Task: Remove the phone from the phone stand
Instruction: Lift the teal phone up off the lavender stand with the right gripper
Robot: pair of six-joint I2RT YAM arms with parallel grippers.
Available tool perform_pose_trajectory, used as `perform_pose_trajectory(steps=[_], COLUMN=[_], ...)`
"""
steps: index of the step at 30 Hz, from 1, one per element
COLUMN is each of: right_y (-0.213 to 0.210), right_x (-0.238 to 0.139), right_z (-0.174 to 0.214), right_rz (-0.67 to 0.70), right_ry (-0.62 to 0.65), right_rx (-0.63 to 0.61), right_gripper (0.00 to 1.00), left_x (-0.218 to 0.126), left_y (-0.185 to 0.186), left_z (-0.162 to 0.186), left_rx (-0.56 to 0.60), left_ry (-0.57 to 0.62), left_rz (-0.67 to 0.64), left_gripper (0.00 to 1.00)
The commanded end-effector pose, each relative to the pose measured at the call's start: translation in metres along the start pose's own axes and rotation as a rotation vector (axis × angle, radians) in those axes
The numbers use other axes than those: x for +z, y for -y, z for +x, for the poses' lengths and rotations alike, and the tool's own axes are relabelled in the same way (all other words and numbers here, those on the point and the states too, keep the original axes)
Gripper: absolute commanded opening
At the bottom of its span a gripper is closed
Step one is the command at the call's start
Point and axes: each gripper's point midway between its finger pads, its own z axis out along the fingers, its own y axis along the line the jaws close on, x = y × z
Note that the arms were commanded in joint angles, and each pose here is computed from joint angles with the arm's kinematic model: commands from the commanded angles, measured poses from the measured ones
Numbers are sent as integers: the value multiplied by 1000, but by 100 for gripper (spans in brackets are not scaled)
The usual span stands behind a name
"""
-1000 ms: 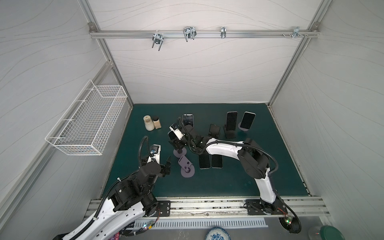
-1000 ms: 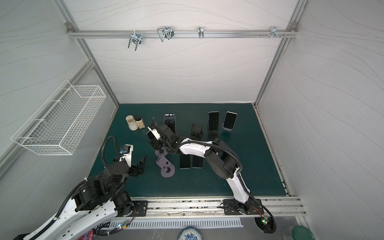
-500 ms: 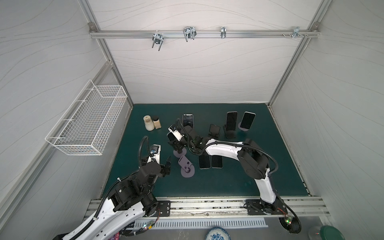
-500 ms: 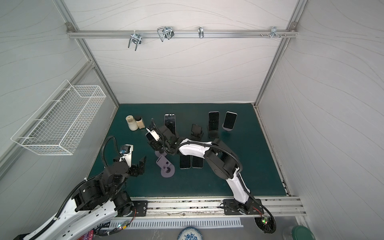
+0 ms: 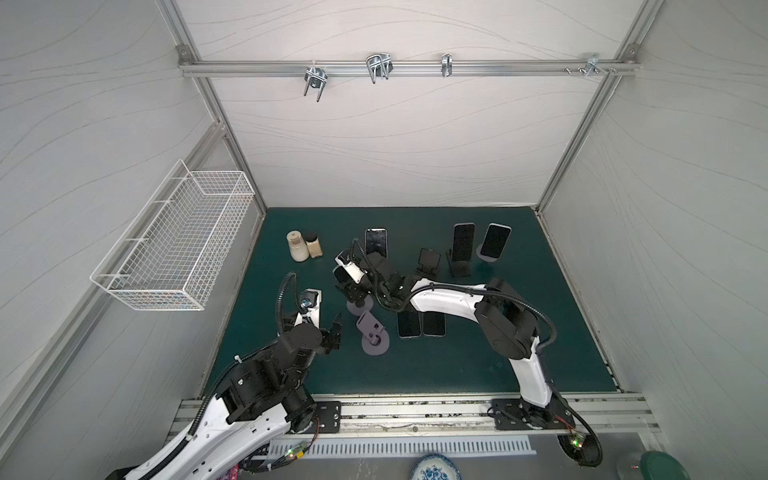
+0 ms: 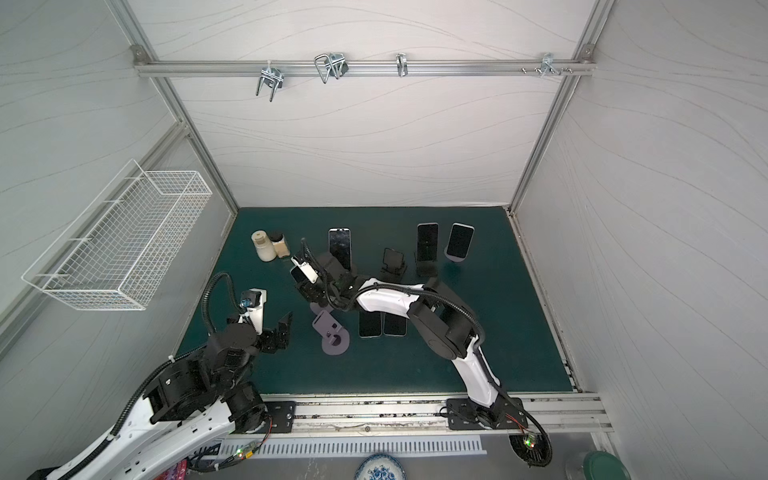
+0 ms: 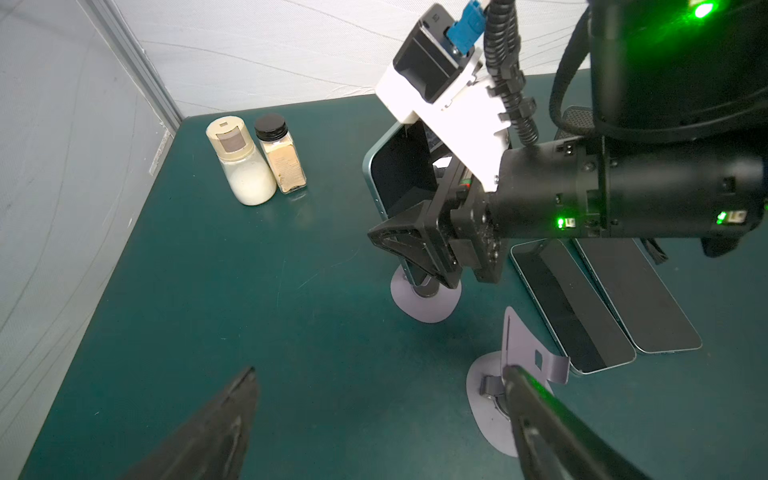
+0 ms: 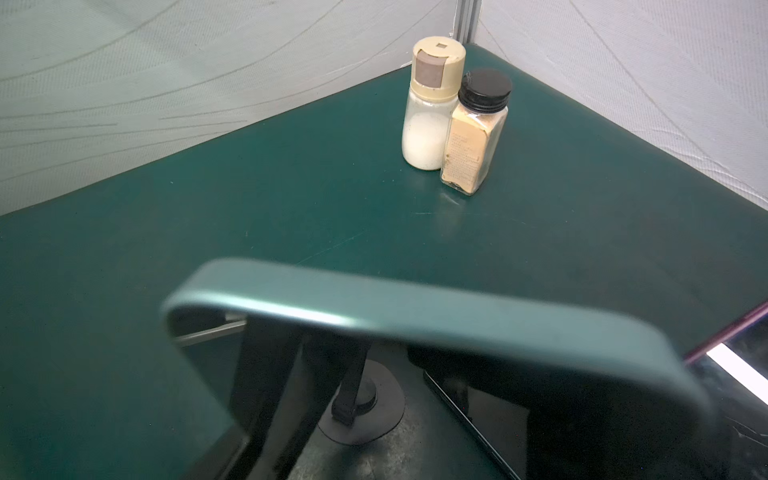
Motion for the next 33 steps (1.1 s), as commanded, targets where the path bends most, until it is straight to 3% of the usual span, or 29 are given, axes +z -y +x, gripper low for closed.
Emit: perform_pose_trajectory(steps=[1,33], right_y=[-5,-5], right_x=[-16,-30], right_z=[-31,-49], right_rz=[0,9], right_ry=[77,127], right_rx=[-30,-38], right_gripper=[72,71], left_x=[-4,-4], left_y=[-3,-3], left_z=[-8,-8], left_rx=[-37,-37], left_ry=[23,22], left_rz=[-9,-8], left_gripper=[93,93])
